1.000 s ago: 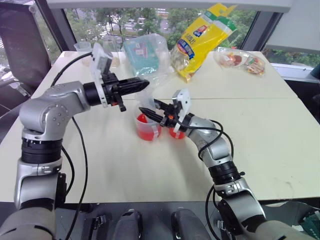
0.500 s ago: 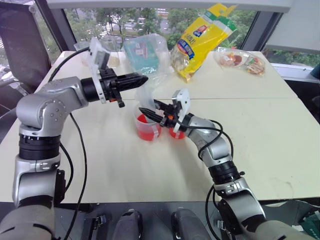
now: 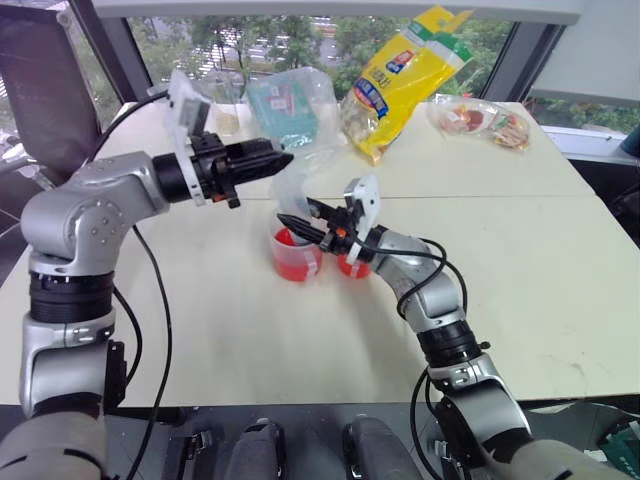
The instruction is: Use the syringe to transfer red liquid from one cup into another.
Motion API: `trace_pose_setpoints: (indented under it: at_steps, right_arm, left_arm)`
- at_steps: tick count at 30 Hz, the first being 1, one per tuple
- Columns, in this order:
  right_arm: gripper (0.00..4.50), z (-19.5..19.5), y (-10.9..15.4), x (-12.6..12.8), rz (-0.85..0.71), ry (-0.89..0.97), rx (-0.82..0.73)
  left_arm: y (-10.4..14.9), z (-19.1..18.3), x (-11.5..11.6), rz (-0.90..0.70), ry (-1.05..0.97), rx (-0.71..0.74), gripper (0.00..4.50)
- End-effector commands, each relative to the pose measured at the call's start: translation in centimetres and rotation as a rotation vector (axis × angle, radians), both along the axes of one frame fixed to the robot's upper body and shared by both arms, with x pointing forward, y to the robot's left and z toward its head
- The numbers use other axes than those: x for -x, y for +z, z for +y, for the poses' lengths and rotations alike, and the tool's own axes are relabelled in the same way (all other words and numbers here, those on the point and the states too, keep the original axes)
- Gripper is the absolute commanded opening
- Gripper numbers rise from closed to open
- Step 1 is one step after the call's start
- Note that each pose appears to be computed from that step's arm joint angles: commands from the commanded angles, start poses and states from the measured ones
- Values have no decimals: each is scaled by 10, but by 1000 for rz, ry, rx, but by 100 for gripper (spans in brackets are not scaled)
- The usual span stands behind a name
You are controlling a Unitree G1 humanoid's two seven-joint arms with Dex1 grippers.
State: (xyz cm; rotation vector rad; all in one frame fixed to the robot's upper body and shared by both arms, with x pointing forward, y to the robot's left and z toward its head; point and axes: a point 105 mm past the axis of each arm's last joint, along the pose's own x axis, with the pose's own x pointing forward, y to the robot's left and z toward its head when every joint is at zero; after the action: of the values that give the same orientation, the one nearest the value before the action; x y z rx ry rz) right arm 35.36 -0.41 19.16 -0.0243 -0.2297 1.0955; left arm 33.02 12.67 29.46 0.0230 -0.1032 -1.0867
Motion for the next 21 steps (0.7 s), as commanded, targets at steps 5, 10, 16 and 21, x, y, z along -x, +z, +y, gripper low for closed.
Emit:
trace_pose_setpoints:
  at_steps: [5,10,16,21]
  right_arm:
    - [136,2,25,-2,-44,8,-49]
    - [136,0,39,-8,-61,-20,-88]
    - [136,-22,91,-15,-134,-96,-214]
    - [136,-59,126,-13,-172,-180,-294]
  left_arm:
    - [3,24,8,-64,104,-30,441]
    - [-5,36,15,-43,134,-64,441]
    - [-8,33,17,-43,126,-68,441]
    - [-8,26,15,-49,106,-63,441]
